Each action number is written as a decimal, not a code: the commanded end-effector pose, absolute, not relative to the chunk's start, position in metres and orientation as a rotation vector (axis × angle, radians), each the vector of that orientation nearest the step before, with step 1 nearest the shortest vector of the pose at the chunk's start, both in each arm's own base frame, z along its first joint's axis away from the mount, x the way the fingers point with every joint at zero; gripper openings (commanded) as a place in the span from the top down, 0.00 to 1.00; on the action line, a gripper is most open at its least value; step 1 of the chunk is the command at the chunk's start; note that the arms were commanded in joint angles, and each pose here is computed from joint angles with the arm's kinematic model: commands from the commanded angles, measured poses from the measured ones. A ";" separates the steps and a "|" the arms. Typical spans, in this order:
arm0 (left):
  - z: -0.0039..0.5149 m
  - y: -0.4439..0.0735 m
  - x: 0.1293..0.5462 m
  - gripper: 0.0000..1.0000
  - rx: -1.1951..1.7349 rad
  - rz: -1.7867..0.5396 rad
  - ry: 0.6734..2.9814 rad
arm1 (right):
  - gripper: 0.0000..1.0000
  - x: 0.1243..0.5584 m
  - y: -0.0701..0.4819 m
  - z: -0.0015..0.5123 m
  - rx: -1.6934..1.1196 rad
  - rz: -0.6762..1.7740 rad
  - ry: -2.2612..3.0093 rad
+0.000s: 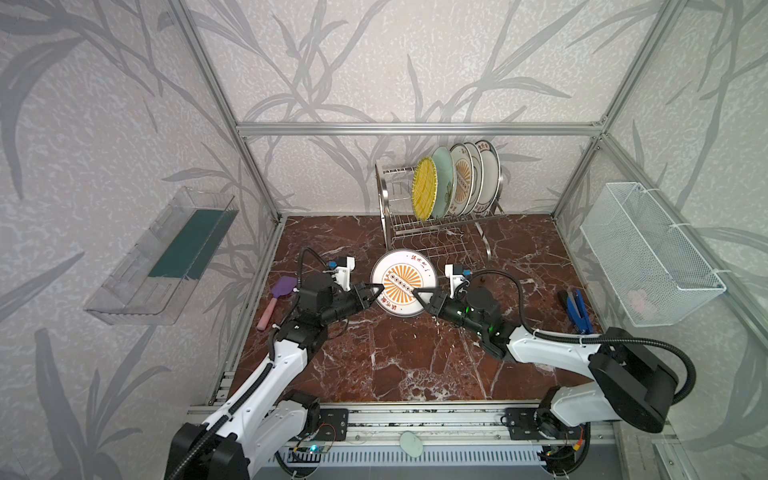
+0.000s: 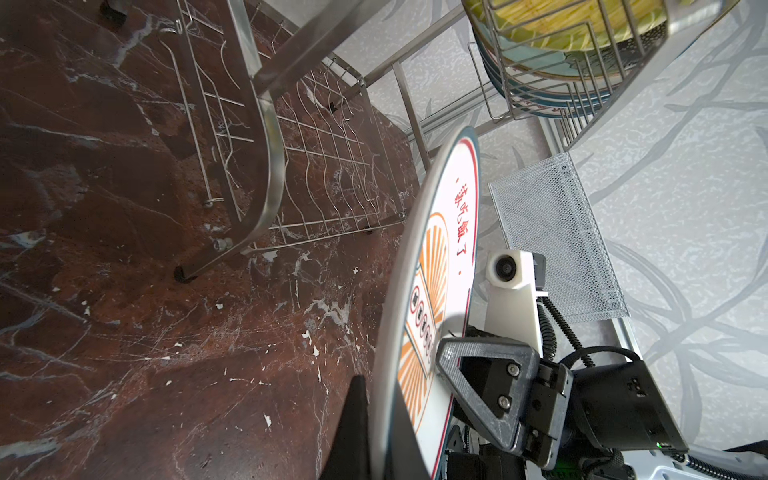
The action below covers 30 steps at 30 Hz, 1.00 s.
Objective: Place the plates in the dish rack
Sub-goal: 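Hold the upright plate between both grippers and steady it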
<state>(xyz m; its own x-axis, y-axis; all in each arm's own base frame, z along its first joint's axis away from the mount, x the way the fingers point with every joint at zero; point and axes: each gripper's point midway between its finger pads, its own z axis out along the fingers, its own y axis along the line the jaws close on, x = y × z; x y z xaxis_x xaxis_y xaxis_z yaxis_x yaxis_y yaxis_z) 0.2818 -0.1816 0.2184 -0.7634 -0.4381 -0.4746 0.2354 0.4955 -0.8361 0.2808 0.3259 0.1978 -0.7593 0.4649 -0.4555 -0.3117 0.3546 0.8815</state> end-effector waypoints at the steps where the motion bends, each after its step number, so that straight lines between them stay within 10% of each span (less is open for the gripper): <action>1: 0.242 -0.182 0.281 1.00 -0.128 -1.328 1.974 | 0.72 0.285 0.332 0.232 0.119 1.536 1.821; 30: 0.244 -0.173 0.277 0.92 -0.140 -1.240 2.001 | 1.00 0.297 0.337 0.254 0.135 1.547 1.732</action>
